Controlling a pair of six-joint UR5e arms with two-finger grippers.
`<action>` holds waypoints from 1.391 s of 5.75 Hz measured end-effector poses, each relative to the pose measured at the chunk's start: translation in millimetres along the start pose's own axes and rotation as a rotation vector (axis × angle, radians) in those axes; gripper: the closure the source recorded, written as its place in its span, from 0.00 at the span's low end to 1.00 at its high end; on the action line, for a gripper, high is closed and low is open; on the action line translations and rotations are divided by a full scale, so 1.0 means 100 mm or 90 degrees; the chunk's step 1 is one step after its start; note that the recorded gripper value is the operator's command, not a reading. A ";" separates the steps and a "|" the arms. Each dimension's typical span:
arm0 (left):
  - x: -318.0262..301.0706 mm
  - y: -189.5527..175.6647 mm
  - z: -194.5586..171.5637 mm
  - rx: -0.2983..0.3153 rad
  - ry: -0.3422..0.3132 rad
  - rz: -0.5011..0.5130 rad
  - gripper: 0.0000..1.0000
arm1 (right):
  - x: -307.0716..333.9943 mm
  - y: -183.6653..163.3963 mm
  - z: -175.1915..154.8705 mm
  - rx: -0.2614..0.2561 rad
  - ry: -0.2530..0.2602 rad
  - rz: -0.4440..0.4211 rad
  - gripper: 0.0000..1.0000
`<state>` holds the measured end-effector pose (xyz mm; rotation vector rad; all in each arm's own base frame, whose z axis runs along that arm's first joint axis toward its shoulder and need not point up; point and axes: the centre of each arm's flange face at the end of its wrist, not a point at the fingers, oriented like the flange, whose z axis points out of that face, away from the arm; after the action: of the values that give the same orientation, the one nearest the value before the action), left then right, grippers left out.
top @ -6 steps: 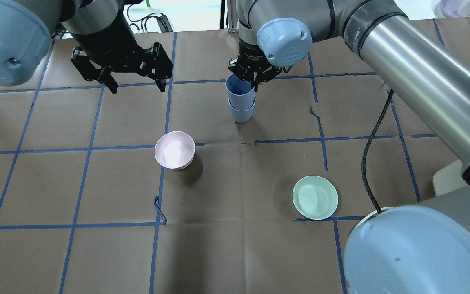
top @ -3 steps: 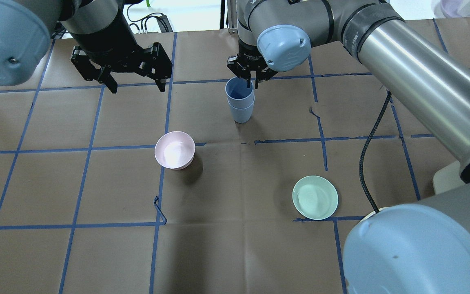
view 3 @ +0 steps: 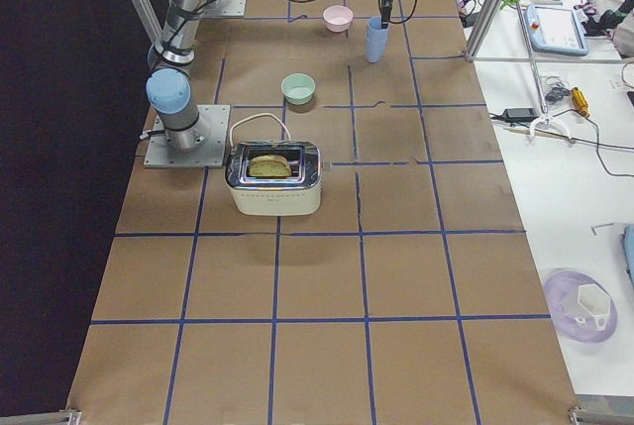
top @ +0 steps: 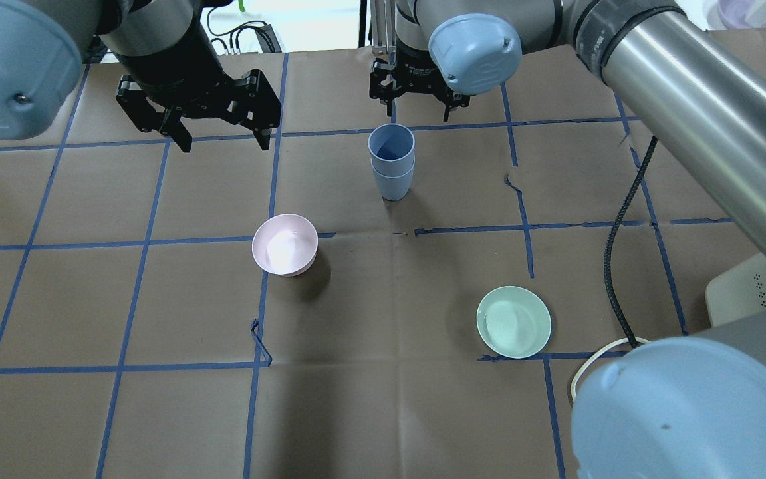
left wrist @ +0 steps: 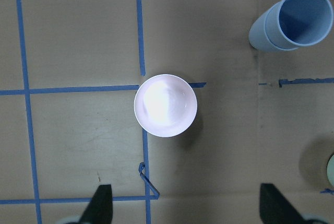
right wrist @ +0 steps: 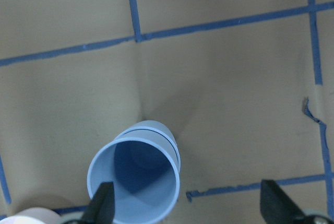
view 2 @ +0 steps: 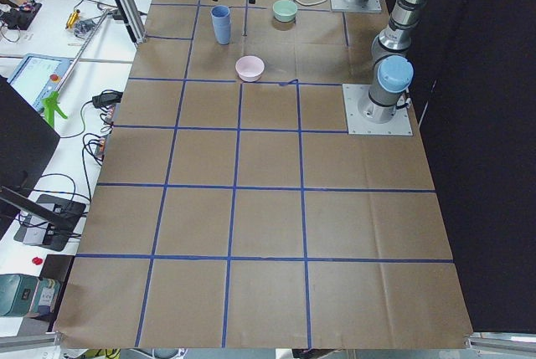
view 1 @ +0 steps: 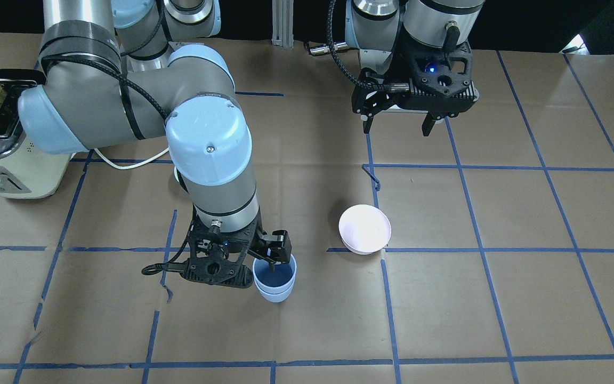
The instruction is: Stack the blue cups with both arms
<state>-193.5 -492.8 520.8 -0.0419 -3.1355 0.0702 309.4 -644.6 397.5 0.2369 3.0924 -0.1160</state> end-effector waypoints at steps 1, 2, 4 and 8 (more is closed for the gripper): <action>0.00 0.00 0.00 0.000 0.000 0.000 0.01 | 0.24 -0.01 -0.38 -0.013 0.011 -0.006 0.00; -0.01 0.00 0.00 0.000 0.000 -0.001 0.01 | 0.69 0.07 -0.78 -0.038 0.023 -0.026 0.00; -0.01 0.00 0.00 -0.001 -0.001 -0.001 0.01 | 1.62 0.54 -1.20 -0.073 0.032 -0.037 0.00; -0.01 0.01 0.00 -0.001 -0.002 -0.001 0.01 | 1.95 0.83 -1.27 -0.038 0.046 -0.024 0.00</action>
<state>-192.6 -492.3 520.8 -0.0401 -3.1380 0.0688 125.0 -523.4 509.8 0.1839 3.1665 -0.0169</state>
